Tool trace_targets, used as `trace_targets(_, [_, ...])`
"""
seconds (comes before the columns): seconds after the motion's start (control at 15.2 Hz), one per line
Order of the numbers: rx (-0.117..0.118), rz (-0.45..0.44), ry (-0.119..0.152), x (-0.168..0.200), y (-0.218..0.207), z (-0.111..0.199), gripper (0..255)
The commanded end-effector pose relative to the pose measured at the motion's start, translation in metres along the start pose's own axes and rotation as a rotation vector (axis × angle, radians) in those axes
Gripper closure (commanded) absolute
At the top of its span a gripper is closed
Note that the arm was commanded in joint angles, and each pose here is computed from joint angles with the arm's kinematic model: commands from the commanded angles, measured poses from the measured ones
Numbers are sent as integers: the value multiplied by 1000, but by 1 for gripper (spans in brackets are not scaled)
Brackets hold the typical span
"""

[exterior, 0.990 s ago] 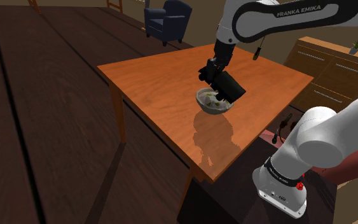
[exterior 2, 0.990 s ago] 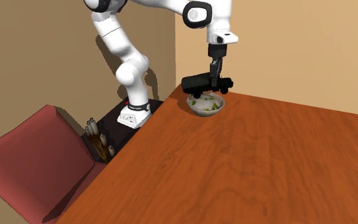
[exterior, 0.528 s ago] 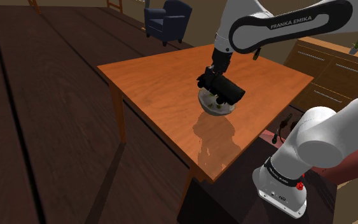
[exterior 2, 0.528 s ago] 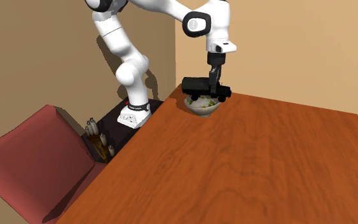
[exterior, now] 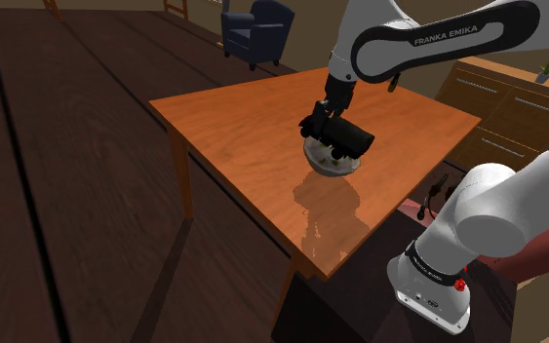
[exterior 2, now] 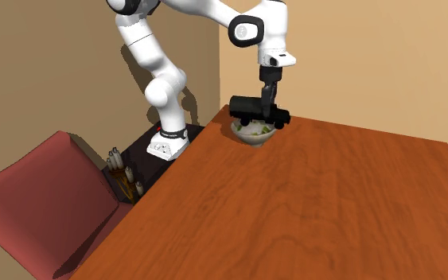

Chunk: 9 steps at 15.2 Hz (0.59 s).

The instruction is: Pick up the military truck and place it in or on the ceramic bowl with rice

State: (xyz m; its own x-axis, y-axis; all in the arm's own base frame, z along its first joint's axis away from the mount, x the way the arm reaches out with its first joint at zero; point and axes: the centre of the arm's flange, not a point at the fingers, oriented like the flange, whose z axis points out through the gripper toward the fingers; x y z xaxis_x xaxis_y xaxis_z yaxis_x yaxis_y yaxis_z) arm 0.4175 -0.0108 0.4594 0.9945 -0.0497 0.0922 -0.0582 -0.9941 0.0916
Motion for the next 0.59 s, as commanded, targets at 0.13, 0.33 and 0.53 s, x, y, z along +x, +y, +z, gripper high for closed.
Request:
trace_targets(0.13, [0,0,0,0,0,0,0])
trace_targets(0.33, [0,0,0,0,0,-26,0])
trace_targets(0.53, [0,0,0,0,0,-50,0])
